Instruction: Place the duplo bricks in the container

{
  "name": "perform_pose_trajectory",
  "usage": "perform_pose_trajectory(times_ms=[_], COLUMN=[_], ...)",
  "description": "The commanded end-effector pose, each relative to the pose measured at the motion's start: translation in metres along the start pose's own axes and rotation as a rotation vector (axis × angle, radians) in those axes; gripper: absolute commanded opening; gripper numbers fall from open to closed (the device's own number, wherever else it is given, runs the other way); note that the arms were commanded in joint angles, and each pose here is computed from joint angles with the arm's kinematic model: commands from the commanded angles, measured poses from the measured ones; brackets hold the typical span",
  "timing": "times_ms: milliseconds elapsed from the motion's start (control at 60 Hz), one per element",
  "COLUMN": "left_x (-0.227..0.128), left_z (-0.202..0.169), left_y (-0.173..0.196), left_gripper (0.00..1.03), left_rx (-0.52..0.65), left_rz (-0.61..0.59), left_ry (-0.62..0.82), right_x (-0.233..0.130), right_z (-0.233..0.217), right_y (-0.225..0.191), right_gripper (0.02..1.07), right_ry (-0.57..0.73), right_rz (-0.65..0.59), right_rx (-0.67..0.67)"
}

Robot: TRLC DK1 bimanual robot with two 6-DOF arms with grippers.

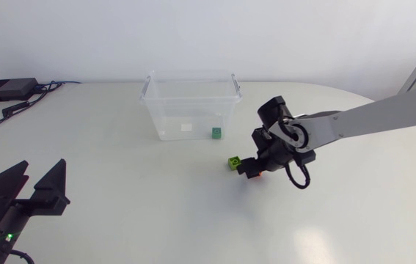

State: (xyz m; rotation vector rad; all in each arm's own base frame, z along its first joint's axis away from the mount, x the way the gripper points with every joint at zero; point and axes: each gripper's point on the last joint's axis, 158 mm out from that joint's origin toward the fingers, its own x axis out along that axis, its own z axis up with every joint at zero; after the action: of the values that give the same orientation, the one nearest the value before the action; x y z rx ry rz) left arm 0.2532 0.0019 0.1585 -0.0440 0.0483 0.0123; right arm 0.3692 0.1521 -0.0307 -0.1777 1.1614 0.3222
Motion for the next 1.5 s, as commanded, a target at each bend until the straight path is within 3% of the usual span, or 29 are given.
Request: perform_pose_trajectory(times_ms=[0,67,250,567,733,1217,1483], left_x=[0.001,0.001,0.001,0.001,0.001,0.001,0.001], left_z=[-0.007,-0.007,-0.007,-0.007,-0.007,-0.007,-0.007], left_y=[-0.002,-0.002,-0.002,-0.001,-0.001,-0.001,-0.001], left_gripper=[0.99,0.99,0.99,0.99,0.99,0.99,0.99], left_rx=[0.011,0.011,0.011,0.011,0.011,0.011,0.011], left_rz=[-0.008,-0.008,-0.008,-0.006,-0.005,-0.005,-0.005], left_ry=[0.008,0.008,0.008,0.008,0.008,0.008,0.008], right_x=[0.009,0.012,0.002,-0.117,-0.145,-0.151,-0.105], right_z=[0.004,0.003,0.010,0.120,0.166,0.245,0.268], right_y=[0.003,0.002,0.000,0.000,0.007,0.038,0.049], right_gripper=[0.47,0.38,0.30,0.30,0.30,0.31,0.37], right_ry=[-0.006,-0.004,-0.041,-0.322,-0.420,-0.600,-0.550], right_rz=[-0.011,-0.013,-0.026,-0.030,-0.018,0.000,-0.011], right_rx=[-0.019,-0.026,-0.051,-0.056,-0.040,-0.065,-0.099])
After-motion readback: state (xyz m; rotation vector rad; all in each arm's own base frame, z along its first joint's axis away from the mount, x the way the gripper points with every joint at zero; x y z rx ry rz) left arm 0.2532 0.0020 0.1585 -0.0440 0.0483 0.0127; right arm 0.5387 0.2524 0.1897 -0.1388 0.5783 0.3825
